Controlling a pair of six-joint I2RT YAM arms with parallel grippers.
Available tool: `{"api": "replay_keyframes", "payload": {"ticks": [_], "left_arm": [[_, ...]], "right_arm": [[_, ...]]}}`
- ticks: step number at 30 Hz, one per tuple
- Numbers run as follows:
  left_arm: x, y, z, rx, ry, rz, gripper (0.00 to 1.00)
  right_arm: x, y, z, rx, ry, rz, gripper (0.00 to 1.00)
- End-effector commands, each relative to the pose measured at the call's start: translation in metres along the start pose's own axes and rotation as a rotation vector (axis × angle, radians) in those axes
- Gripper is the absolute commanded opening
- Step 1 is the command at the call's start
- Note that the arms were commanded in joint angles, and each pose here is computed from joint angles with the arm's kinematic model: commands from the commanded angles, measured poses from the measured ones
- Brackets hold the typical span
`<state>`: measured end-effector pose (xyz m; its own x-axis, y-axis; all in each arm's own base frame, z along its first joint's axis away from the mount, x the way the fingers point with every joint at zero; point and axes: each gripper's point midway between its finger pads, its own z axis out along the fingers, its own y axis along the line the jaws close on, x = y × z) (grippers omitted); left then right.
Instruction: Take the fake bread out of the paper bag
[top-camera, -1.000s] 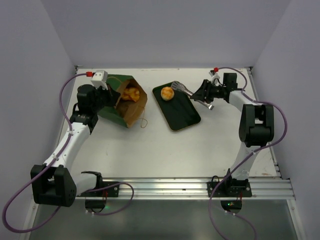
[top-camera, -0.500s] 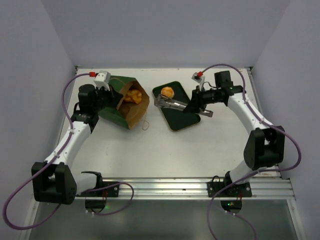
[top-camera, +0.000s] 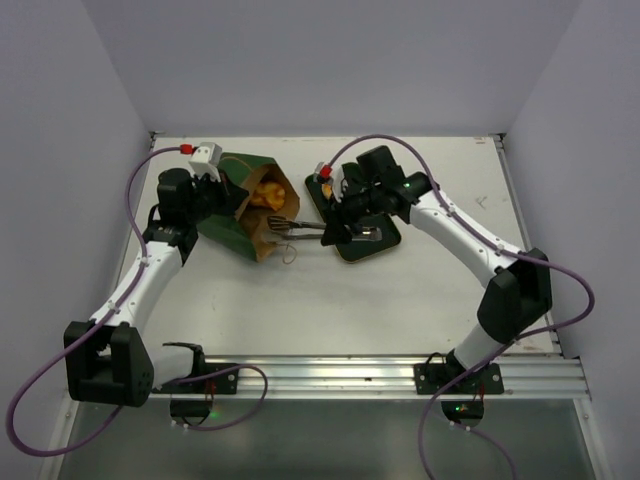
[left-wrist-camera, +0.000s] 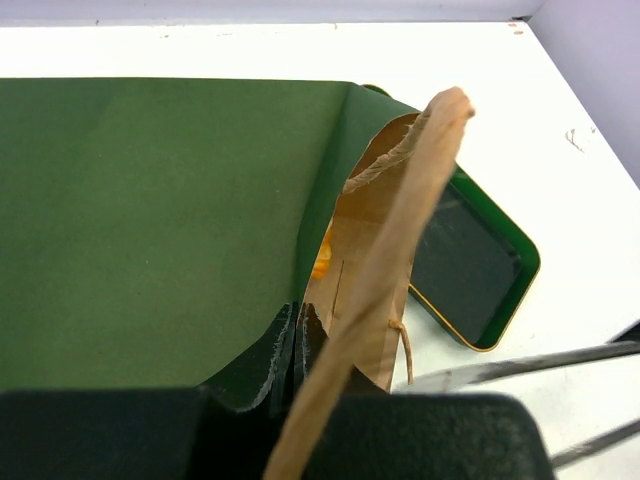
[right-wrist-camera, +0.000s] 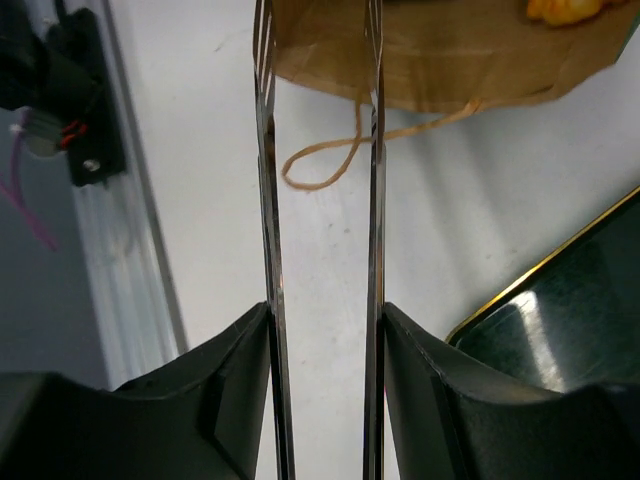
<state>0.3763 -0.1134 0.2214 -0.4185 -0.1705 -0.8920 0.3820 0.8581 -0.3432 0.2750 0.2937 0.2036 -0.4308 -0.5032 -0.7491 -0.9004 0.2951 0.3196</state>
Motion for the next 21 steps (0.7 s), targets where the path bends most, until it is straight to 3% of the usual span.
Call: {"api": "replay_keyframes", "payload": {"ticks": [1, 10, 21], "left_arm": [[-0.020, -0.011, -0.005, 0.045, -0.053, 0.023, 0.00], [-0.008, -0.015, -0.011, 0.063, -0.025, 0.026, 0.00], [0.005, -0.023, -0.014, 0.122, 0.005, 0.037, 0.00]], "right_arm": [[-0.027, -0.034, 0.005, 0.217, 0.012, -0.161, 0.49], [-0.049, -0.052, 0.025, 0.377, 0.069, -0.506, 0.51], [-0.051, -0.043, 0.056, 0.373, 0.163, -0.807, 0.53]]}}
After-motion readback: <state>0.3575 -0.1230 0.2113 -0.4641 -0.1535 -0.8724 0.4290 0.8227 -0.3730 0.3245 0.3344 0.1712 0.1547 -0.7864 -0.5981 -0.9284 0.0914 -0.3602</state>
